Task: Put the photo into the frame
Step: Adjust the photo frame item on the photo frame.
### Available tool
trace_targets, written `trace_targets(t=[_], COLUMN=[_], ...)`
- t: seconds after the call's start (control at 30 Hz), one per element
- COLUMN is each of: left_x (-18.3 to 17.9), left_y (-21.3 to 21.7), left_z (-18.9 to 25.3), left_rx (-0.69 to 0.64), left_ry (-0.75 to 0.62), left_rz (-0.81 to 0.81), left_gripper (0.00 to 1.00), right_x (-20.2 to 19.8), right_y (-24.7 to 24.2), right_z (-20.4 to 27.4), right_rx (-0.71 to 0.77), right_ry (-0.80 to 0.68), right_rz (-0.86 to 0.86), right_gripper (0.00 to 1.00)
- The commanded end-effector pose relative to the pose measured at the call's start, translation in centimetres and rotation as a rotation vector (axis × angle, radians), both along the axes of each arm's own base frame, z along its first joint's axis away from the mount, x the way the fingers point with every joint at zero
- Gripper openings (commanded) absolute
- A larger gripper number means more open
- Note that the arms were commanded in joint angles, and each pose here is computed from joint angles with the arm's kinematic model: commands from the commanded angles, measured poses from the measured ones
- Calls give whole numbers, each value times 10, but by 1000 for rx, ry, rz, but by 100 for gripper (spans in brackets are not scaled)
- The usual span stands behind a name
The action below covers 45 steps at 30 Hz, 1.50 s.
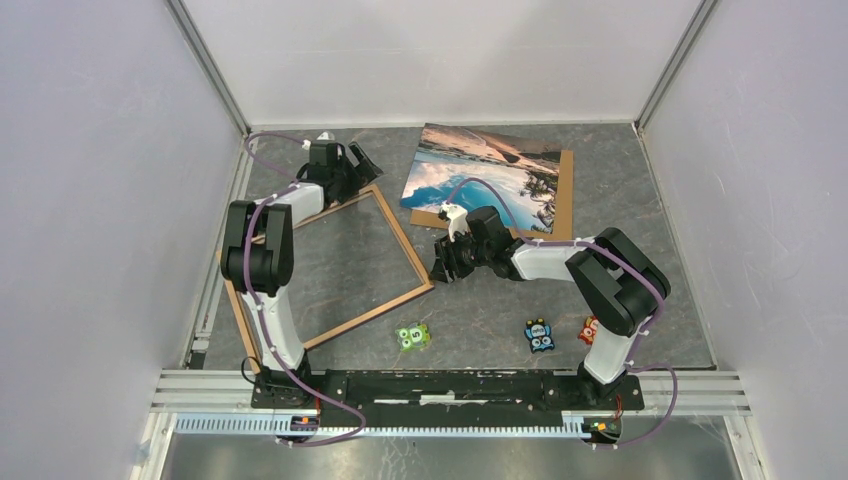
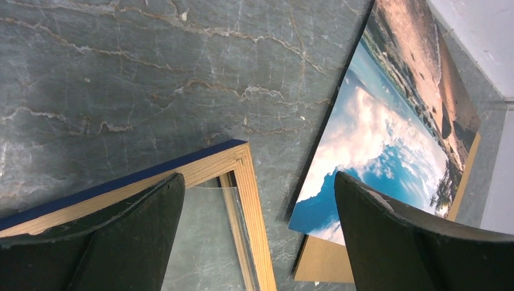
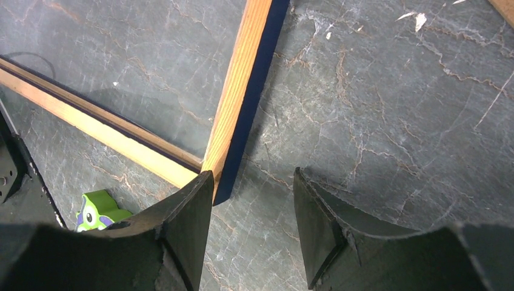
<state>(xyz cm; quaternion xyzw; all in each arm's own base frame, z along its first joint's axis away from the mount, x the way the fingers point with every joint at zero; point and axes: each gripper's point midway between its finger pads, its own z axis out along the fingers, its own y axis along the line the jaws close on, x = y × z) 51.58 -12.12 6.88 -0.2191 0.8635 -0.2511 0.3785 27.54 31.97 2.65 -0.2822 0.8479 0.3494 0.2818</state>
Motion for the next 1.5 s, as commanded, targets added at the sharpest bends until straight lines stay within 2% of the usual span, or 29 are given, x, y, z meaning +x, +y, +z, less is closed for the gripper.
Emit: trace_targets(t=[0.0,0.2,0.57,0.67,0.8,0.93,1.1,1.3,1.47], left_x=[-19,-35,-42,-43,-40,-41,-51,-69,-78], left_y=[0,-14,9,7,5,5,-4,-5,-10], left_z=[3,-15,-23,-29,-25,-17,-21,-33,-31], left_rx=[67,65,214,207,205,217,233,216,221], left_ry=[69,141,146,157,163,157,207,282,289], left_rz=[-13,-32,36,33,21,25,6,11,-15], left_gripper=[100,100,100,100,100,100,100,100,100], right_x=[-6,-6,-4,-6,-22,-43,-41,-39,-34], right_y=[-7,-7,-11,-12,-17,-13,-4,-5,-8], right_z=[-16,-17,-12,1,12,-3,-5,-23,-29], right_rx=[-34,-33,-41,-28,-17,-21,-20,-68,-103], right_ry=[37,44,33,7,-58,-45,-69,-32,-16], right_rz=[-10,-10,-17,-15,6,54,43,3,-37], right_gripper=[57,57,58,60,64,66,59,45,44])
